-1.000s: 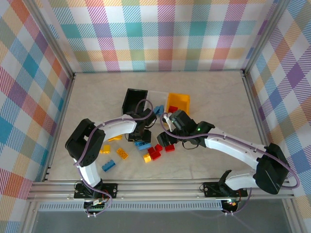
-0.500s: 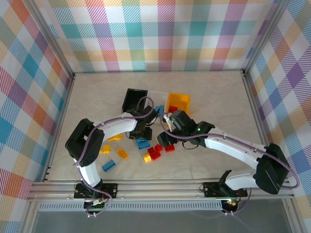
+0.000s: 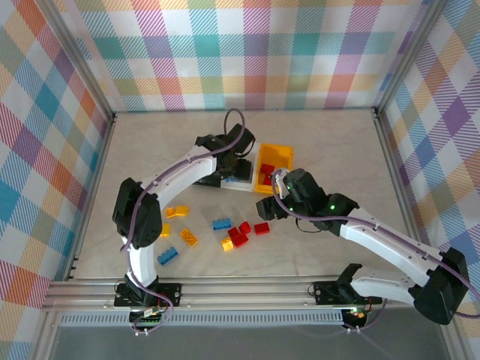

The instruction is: Sort the legos into containers by color

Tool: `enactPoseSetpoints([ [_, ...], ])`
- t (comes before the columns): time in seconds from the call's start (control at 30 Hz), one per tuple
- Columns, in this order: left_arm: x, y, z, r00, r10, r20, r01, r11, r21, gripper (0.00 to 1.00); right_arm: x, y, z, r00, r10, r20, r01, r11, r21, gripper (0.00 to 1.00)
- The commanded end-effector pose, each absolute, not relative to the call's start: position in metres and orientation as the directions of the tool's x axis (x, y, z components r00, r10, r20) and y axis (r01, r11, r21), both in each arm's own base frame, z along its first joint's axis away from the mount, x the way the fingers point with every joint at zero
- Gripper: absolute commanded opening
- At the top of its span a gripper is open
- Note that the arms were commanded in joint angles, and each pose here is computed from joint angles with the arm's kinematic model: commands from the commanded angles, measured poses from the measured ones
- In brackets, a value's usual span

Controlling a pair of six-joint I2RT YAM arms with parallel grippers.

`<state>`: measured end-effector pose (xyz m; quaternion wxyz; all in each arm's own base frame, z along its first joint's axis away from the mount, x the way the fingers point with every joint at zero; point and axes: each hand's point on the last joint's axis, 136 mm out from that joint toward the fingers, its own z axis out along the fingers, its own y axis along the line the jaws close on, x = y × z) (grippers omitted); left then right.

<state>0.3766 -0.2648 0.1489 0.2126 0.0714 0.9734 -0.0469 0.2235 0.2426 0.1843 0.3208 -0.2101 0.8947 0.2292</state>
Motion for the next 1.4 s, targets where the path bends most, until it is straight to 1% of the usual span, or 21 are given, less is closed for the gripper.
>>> enactPoseSetpoints([
  [0.0,0.392,-0.263,0.139,-0.906,0.175,-0.386,0.192,0.981,-0.007,0.64,0.217,0.235,0.169,-0.741,-0.235,-0.629,-0.494,0.824,0.275,0.75],
  [0.2,0.426,-0.271,0.122,-0.909,0.176,-0.378,0.188,0.982,0.005,0.64,0.217,0.233,0.168,-0.743,-0.238,-0.625,-0.493,0.827,0.271,0.75],
  [0.3,0.435,-0.271,0.118,-0.912,0.169,-0.373,0.181,0.983,0.003,0.65,0.217,0.231,0.166,-0.746,-0.241,-0.621,-0.491,0.829,0.268,0.75],
  [0.37,0.438,-0.27,0.118,-0.913,0.165,-0.374,0.177,0.984,0.002,0.66,0.217,0.231,0.165,-0.748,-0.239,-0.619,-0.491,0.827,0.273,0.75],
  [0.43,0.438,-0.271,0.118,-0.912,0.164,-0.375,0.179,0.984,-0.005,0.71,0.216,0.232,0.162,-0.752,-0.242,-0.613,-0.491,0.827,0.276,0.75],
  [0.53,0.438,-0.272,0.121,-0.911,0.162,-0.378,0.18,0.983,-0.014,0.75,0.216,0.233,0.159,-0.757,-0.246,-0.605,-0.493,0.823,0.282,0.75],
  [0.63,0.435,-0.272,0.126,-0.91,0.163,-0.382,0.186,0.982,-0.023,0.77,0.215,0.236,0.157,-0.762,-0.255,-0.596,-0.5,0.817,0.289,0.75],
  [0.67,0.435,-0.272,0.128,-0.908,0.162,-0.386,0.185,0.982,-0.024,0.8,0.213,0.237,0.157,-0.765,-0.258,-0.591,-0.503,0.812,0.297,0.75],
  [0.77,0.431,-0.269,0.137,-0.905,0.157,-0.395,0.184,0.982,-0.031,0.8,0.21,0.24,0.154,-0.773,-0.275,-0.571,-0.513,0.801,0.308,0.75],
  [0.93,0.408,-0.252,0.16,-0.896,0.117,-0.428,0.154,0.987,-0.052,0.81,0.195,0.258,0.148,-0.784,-0.331,-0.524,-0.563,0.736,0.377,0.75],
  [1.0,0.392,-0.237,0.172,-0.889,0.09,-0.448,0.127,0.99,-0.054,0.81,0.187,0.269,0.145,-0.776,-0.361,-0.518,-0.594,0.696,0.404,0.75],
  [1.13,0.359,-0.2,0.179,-0.885,0.028,-0.465,0.053,0.998,-0.041,0.85,0.173,0.296,0.141,-0.743,-0.429,-0.513,-0.655,0.621,0.43,0.75],
  [1.23,0.336,-0.169,0.179,-0.878,-0.034,-0.477,-0.021,0.999,-0.032,0.88,0.168,0.32,0.137,-0.715,-0.484,-0.505,-0.694,0.583,0.423,0.75],
  [1.37,0.312,-0.121,0.179,-0.85,-0.181,-0.495,-0.172,0.983,-0.065,0.92,0.157,0.363,0.13,-0.654,-0.574,-0.493,-0.756,0.512,0.408,0.75],
])
